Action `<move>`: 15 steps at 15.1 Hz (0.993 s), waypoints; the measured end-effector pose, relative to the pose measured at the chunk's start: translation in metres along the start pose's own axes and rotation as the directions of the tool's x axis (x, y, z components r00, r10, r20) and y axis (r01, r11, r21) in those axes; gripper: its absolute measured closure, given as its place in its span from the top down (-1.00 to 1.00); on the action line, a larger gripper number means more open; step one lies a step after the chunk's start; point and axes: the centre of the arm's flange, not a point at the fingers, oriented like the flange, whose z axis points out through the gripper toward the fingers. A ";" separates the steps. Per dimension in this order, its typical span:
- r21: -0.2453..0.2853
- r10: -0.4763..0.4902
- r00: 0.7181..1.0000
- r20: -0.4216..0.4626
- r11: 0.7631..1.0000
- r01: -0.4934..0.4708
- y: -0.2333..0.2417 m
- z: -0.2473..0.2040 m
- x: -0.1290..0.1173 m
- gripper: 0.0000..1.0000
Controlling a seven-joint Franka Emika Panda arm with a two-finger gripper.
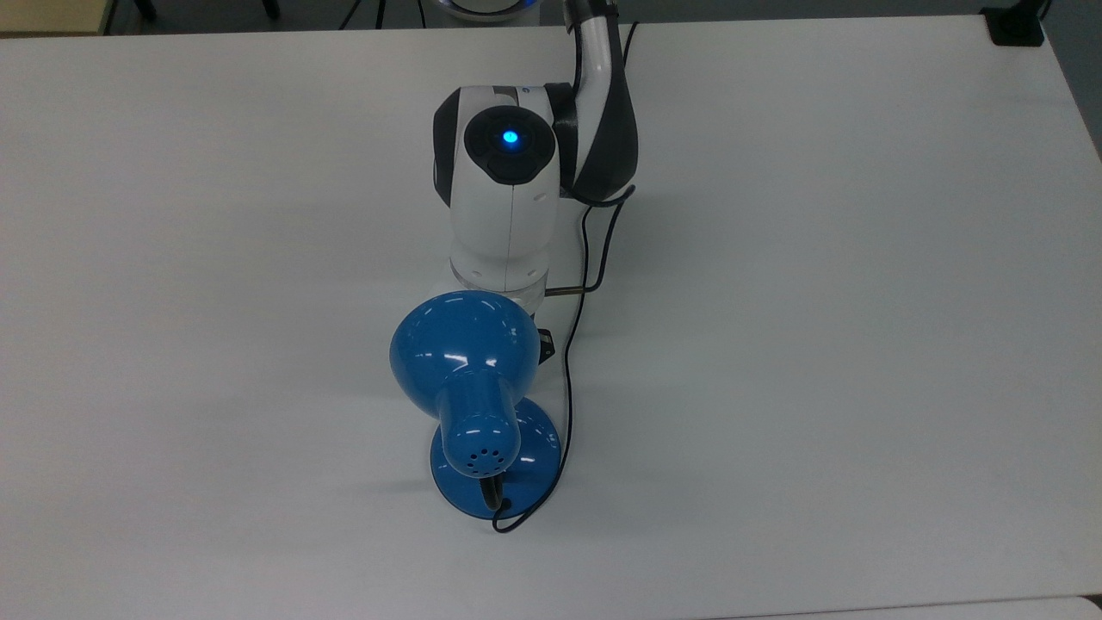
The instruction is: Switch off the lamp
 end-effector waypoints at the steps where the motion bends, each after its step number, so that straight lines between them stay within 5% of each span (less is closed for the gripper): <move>1: 0.002 0.003 1.000 0.017 1.000 -0.003 0.002 0.004 -0.007 -0.98; 5: 0.010 0.018 0.995 0.101 1.000 -0.019 0.010 -0.007 -0.023 -0.96; 8: 0.023 0.048 0.982 0.183 0.998 -0.053 0.027 -0.071 -0.032 -0.48; 10: 0.027 0.111 0.969 0.219 0.992 -0.119 0.044 -0.140 -0.045 0.04; 15: 0.033 0.252 0.952 0.172 0.965 -0.261 0.080 -0.240 -0.093 0.99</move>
